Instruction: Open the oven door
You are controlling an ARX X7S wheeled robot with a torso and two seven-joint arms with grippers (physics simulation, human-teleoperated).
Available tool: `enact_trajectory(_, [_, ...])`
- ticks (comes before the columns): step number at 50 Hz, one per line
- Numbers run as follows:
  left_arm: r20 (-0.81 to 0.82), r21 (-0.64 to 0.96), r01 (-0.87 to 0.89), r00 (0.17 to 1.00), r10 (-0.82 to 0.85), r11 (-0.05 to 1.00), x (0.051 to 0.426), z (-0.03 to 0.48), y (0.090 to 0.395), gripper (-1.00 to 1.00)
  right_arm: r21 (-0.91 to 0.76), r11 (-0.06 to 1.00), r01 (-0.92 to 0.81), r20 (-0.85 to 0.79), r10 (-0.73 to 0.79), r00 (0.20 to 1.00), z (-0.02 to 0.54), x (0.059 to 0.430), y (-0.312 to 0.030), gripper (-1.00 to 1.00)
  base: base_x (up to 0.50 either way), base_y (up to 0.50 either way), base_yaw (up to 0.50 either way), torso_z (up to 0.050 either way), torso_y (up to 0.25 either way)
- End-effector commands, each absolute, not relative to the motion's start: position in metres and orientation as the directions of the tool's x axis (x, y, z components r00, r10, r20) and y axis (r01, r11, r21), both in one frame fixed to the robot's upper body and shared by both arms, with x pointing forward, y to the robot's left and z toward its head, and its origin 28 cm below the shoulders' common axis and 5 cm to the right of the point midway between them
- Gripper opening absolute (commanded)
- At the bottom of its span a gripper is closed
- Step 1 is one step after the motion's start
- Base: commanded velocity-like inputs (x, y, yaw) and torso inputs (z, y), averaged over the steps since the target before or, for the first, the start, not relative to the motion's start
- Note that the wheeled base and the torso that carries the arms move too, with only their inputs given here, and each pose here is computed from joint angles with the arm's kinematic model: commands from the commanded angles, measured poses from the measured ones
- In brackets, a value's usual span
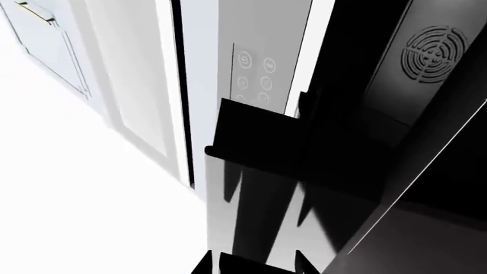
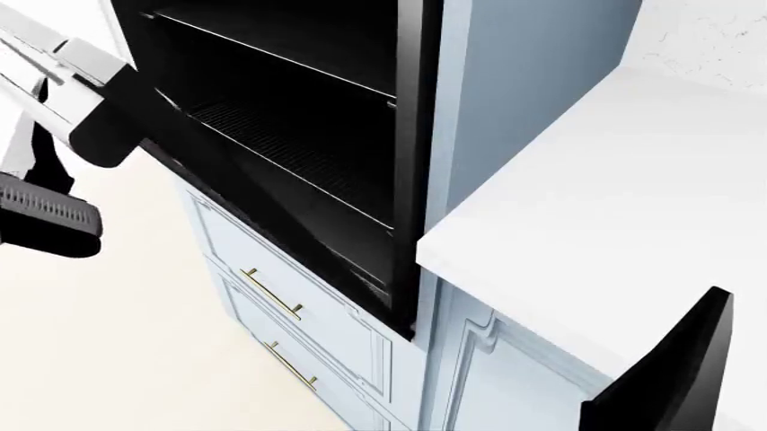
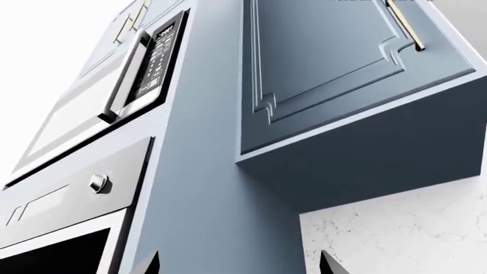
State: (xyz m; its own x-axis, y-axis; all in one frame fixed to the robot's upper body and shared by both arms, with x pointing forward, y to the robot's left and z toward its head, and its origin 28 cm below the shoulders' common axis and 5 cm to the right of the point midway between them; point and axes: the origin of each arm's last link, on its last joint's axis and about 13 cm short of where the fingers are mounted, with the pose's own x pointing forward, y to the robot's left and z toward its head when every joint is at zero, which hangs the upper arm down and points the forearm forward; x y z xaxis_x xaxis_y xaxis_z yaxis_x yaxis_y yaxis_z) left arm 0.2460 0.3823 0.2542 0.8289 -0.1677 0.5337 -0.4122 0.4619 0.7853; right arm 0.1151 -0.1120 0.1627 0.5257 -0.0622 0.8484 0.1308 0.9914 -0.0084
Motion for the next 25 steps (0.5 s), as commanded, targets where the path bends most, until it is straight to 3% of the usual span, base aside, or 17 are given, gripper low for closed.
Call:
enact_trajectory(1, [0.613,0.713,-0.454,0.773,-0.162,0.533,0.239,0.238,0.389,-1.00,-0.012,0.991,0.131,0.851,-0.059,0.522,0.163,0.115,-0.112,1.00,0.00,0.00,0.00,0.000,0.000])
enact_trajectory(13, [0.720,0.626,-0.551,0.680,-0.139,0.551,0.233,0.224,0.399,-1.00,-0.012,0.991,0.132,0.852,-0.059,0.520,0.164,0.116,-0.112,1.00,0.00,0.00,0.00,0.000,0.000])
enact_trajectory(25, [0.703,0.637,-0.543,0.700,-0.123,0.547,0.228,0.198,0.408,-1.00,-0.009,0.991,0.133,0.855,-0.061,0.516,0.164,0.116,-0.112,1.00,0.00,0.00,0.00,0.001,0.000])
